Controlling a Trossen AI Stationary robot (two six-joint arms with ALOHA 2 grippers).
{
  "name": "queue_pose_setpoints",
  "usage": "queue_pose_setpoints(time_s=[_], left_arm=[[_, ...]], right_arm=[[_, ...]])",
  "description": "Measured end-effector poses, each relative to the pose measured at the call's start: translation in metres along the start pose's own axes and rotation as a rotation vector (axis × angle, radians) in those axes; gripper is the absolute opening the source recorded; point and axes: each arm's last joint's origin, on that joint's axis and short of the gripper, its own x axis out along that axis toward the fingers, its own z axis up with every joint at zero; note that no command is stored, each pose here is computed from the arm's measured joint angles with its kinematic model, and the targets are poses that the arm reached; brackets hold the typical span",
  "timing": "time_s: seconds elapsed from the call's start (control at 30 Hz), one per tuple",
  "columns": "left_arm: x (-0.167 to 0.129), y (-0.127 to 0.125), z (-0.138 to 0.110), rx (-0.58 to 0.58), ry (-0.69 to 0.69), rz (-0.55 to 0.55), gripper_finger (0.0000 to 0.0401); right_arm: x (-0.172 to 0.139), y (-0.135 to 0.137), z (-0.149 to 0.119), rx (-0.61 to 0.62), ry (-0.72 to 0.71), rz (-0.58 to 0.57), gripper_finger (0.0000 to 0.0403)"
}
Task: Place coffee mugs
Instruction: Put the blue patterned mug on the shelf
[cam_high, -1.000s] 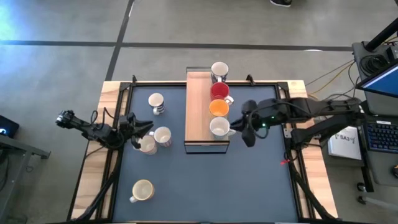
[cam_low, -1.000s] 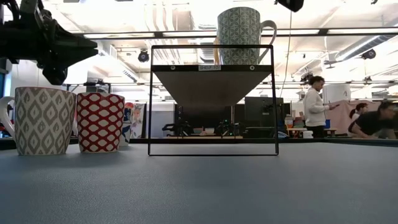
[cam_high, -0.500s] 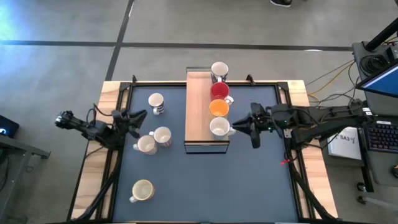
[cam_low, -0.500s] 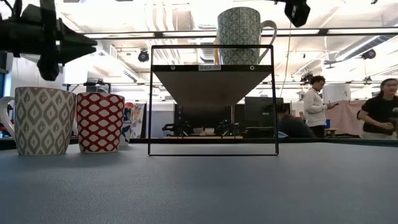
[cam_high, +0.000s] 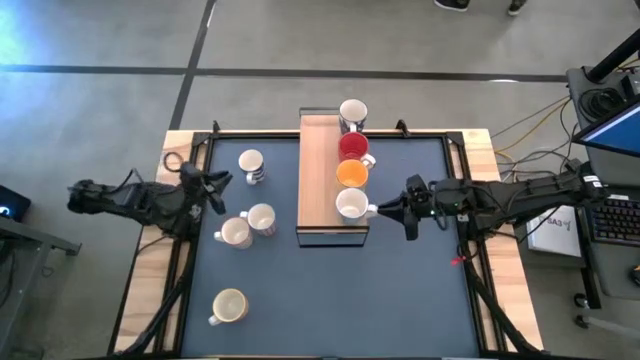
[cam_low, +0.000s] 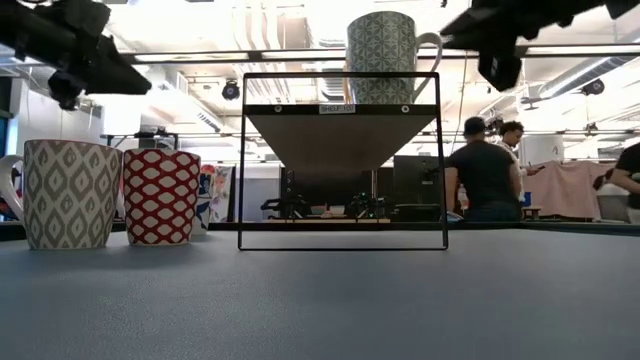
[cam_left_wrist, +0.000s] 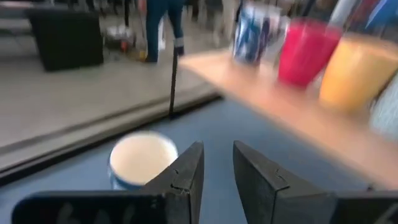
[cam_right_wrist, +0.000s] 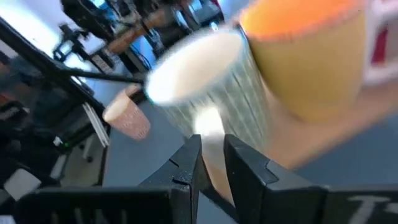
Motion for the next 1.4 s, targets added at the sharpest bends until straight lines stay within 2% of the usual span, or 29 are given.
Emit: queue_pose_setpoints(time_s=[0.23, 0.47, 0.53, 0.73, 0.97, 1.27, 1.4], left_arm=[[0.025, -0.018, 0.018, 0.203, 0.231, -0.008, 0.0068], [0.055, -0.016, 0.035, 0.300, 0.364, 0.012, 0.0068], [0.063, -0.013, 0.038, 0.318, 0.394, 0.001, 0.0068], [0.092, 0.000, 0.044, 0.259, 0.441, -0.008, 0.0068], [0.131, 0.012, 0.038, 0.209, 0.606, 0.009, 0.0068], [0.172, 0.012, 0.041, 0.202, 0.727, 0.062, 0.0068], [0.183, 0.015, 0.035, 0.237, 0.809, 0.147, 0.0068]], right_arm=[[0.004, -0.006, -0.010, 0.030, 0.034, -0.013, 0.0061], [0.001, -0.003, -0.012, 0.050, 0.106, 0.081, 0.0061], [-0.001, -0.006, -0.016, 0.077, 0.158, 0.059, 0.0061], [-0.011, -0.018, -0.032, 0.123, 0.321, -0.073, 0.0061], [-0.028, -0.028, -0.047, 0.187, 0.509, -0.178, 0.0061], [-0.032, -0.034, -0.055, 0.199, 0.596, -0.245, 0.0061], [-0.032, -0.035, -0.056, 0.200, 0.605, -0.245, 0.0061]])
